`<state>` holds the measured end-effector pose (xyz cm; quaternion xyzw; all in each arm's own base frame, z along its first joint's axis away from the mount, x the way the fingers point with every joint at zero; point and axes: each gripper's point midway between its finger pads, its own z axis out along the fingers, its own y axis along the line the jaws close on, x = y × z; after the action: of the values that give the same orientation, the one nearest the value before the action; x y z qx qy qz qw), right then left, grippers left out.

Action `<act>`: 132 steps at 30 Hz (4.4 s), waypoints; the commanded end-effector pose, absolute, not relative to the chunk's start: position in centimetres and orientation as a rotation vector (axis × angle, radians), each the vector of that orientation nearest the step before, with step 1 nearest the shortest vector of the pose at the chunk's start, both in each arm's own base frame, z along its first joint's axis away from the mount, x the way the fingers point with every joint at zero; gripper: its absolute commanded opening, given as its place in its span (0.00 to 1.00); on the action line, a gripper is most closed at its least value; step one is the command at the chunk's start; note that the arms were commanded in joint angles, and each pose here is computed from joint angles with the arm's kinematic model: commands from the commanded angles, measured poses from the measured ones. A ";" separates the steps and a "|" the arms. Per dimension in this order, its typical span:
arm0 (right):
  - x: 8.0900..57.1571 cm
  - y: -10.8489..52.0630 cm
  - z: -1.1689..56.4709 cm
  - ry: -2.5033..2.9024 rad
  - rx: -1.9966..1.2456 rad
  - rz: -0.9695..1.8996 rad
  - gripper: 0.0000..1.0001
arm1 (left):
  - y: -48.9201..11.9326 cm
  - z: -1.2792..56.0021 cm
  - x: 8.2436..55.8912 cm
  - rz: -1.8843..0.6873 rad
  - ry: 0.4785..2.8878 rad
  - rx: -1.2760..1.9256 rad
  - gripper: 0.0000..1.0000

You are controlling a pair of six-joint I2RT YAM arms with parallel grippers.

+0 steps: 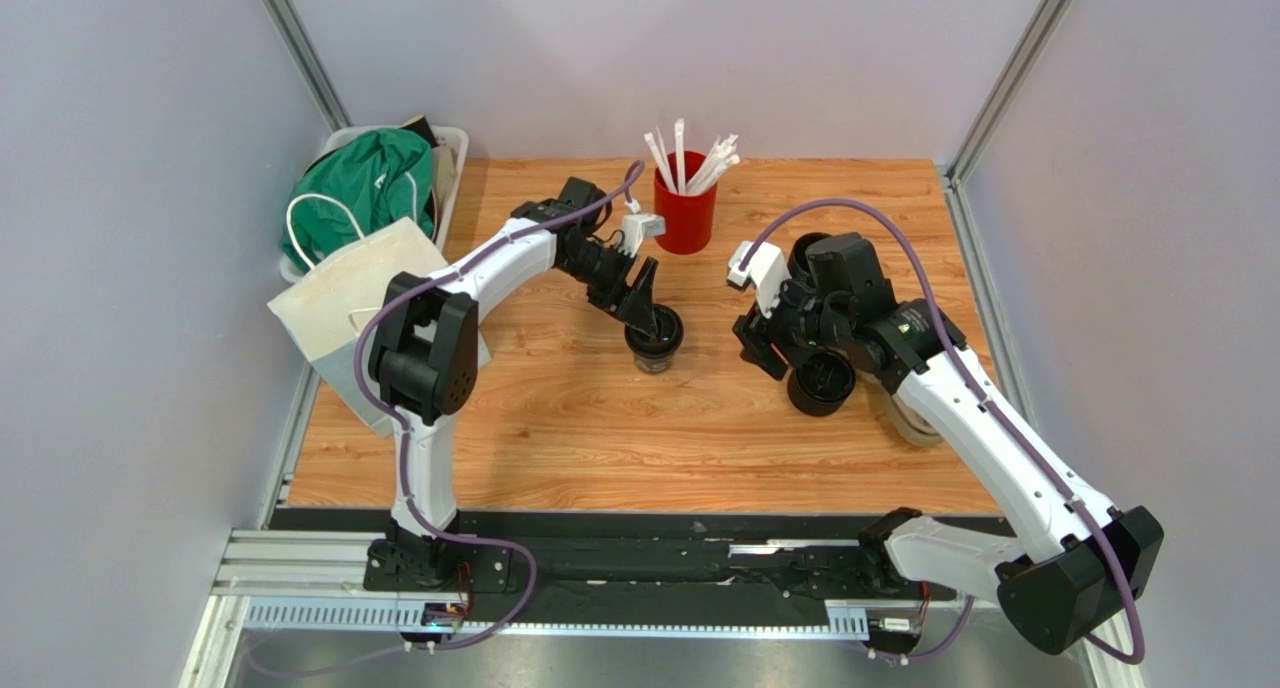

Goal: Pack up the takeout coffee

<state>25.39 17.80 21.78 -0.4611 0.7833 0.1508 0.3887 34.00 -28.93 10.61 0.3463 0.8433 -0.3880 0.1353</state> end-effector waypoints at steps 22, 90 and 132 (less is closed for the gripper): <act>29.5 21.4 21.3 1.967 -1.001 0.548 0.56 | -28.6 8.0 34.9 -1.059 2.508 1.055 0.58; 37.9 26.5 11.5 2.314 -0.621 1.046 0.37 | -28.4 6.6 34.4 -0.960 2.517 1.092 0.63; 36.0 25.1 7.3 2.396 -0.776 0.791 0.37 | -27.9 5.8 33.6 -0.842 2.532 1.165 0.63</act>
<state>36.99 26.26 10.70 -0.2708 0.8524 0.3540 0.2735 33.57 -30.39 10.04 0.3673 0.8401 -0.3775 0.1294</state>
